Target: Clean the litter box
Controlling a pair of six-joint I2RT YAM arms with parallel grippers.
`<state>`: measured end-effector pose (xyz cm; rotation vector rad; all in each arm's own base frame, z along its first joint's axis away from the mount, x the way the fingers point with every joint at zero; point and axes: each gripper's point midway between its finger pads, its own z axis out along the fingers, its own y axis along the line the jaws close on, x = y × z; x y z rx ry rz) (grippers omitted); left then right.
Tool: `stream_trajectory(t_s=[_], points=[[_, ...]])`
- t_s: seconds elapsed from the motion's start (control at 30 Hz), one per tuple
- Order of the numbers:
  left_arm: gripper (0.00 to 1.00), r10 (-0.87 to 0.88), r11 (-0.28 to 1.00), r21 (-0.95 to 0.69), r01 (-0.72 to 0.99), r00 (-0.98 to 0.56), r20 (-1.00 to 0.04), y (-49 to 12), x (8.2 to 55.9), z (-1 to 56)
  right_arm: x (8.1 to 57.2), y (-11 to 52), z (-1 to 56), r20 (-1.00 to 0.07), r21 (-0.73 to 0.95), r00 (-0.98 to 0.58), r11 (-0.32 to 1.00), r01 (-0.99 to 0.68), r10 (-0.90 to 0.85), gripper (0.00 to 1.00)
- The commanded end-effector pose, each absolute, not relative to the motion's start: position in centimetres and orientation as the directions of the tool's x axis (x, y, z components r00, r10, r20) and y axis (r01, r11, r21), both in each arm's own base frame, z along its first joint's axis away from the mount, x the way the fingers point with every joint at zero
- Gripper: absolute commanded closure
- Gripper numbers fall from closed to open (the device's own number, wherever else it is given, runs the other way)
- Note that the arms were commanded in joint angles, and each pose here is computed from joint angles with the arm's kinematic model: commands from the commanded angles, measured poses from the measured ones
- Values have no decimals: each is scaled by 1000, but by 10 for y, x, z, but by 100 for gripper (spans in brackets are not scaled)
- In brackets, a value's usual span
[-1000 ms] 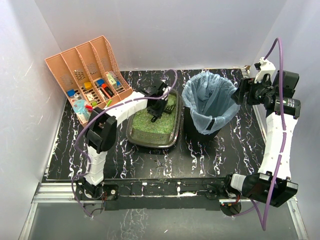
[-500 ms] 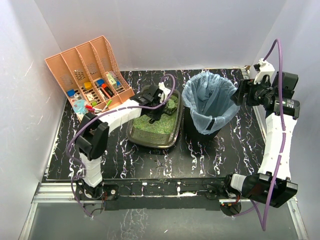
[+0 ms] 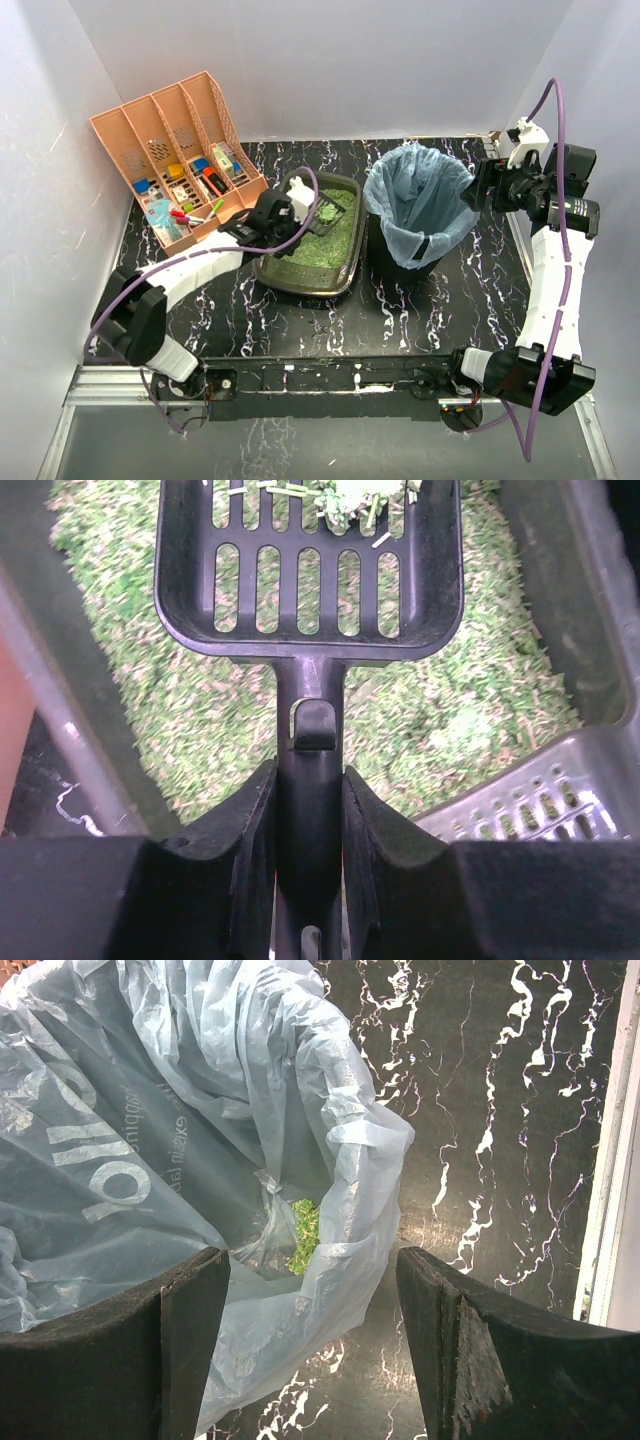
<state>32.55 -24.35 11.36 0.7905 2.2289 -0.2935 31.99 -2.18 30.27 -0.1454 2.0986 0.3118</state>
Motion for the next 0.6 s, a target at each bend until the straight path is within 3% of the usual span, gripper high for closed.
stream_trajectory(t_s=[0.0, 0.27, 0.43, 0.57], points=[[100, 405, 784, 38, 619, -466, -787, -225, 328, 137, 326, -24, 330, -901, 106, -433, 963, -248, -12, 26], [100, 389, 777, 1, 629, -479, -787, -237, 348, 124, 327, -23, 334, -900, 114, -436, 960, -255, -9, 26], [100, 418, 745, 21, 667, -443, -793, -210, 324, 133, 328, -24, 331, -901, 110, -434, 961, -253, -11, 26], [100, 394, 742, -21, 670, -461, -795, -222, 337, 136, 332, -23, 328, -896, 124, -443, 957, -261, -4, 26]])
